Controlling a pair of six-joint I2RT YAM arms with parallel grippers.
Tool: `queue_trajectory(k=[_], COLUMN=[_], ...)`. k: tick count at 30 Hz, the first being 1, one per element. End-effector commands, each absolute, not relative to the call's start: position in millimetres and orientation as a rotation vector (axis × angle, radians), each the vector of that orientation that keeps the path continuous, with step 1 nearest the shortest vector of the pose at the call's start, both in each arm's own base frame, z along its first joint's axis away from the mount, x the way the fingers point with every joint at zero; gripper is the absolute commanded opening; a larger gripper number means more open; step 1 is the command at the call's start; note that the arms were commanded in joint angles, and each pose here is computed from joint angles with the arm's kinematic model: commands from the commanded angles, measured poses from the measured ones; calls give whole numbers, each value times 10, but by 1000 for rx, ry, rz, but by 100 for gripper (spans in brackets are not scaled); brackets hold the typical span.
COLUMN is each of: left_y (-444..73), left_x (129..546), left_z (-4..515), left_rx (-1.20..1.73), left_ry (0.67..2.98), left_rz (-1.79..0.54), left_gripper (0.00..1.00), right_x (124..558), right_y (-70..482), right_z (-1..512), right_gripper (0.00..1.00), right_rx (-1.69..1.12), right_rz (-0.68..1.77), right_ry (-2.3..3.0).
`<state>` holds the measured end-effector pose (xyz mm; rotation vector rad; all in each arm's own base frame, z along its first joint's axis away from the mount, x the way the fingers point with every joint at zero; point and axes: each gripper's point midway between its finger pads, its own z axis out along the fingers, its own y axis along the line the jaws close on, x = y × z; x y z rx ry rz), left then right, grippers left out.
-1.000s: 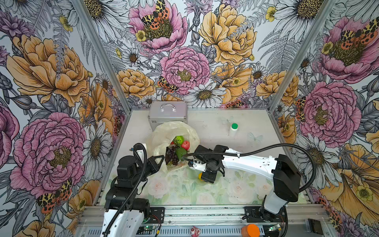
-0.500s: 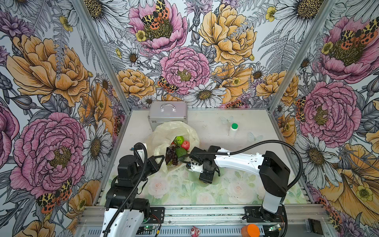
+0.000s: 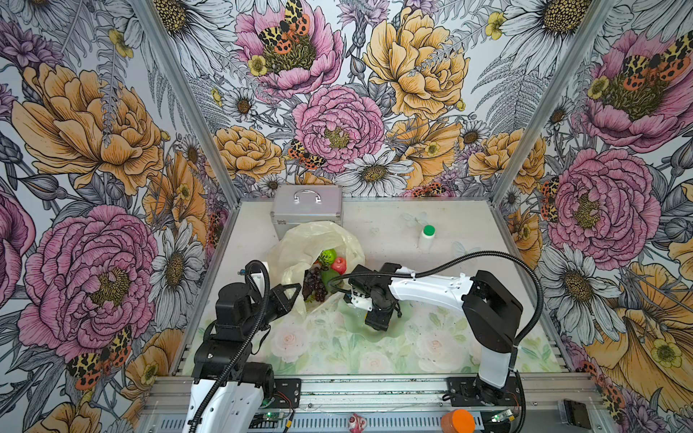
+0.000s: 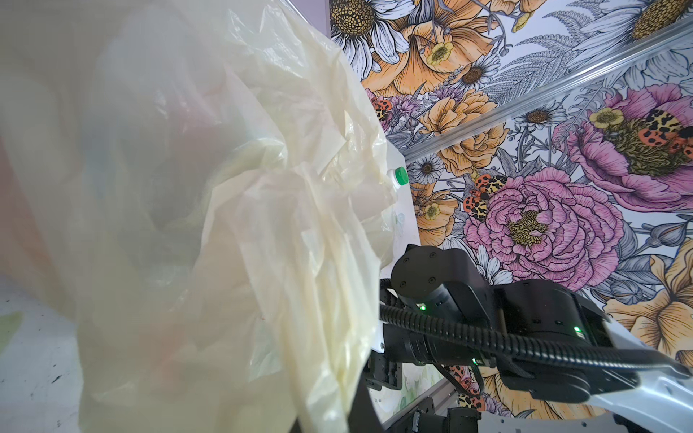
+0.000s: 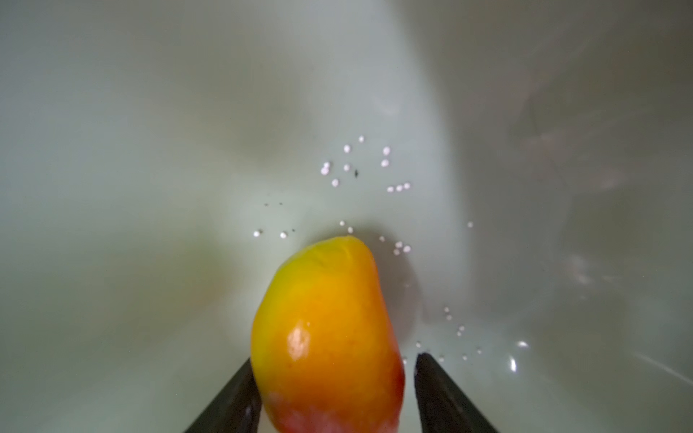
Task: Place the fruits into the plastic bag
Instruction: 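Close the right gripper on the red-yellow mango, then lift the mango with the right gripper away from the plate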
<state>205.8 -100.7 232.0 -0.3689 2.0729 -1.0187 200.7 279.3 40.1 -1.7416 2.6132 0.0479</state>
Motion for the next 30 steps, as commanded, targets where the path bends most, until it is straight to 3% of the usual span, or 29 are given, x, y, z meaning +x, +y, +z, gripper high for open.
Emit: queue_trajectory(k=[1,12,18,30], left_y=[-987,-967,-965,-969], left_x=[2089,2102,2100,2091], left_z=[2308,2304,2307,2318], left_rx=[-369,-379,-379,-373], left_ry=[2067,2064,2062,2056], left_rz=[-1004,-997,-996,-998], left_gripper=[0,0,0,0], right_x=[2197,2453,2504,2523], right_y=[2866,2828,2807,2786], right_z=[400,351,332,387], right_gripper=[65,63,54,45], right_rx=[-1611,-1310,-1219,-1157], right_rz=[41,33,48,72], right_ry=[2636,2760,2797,2804])
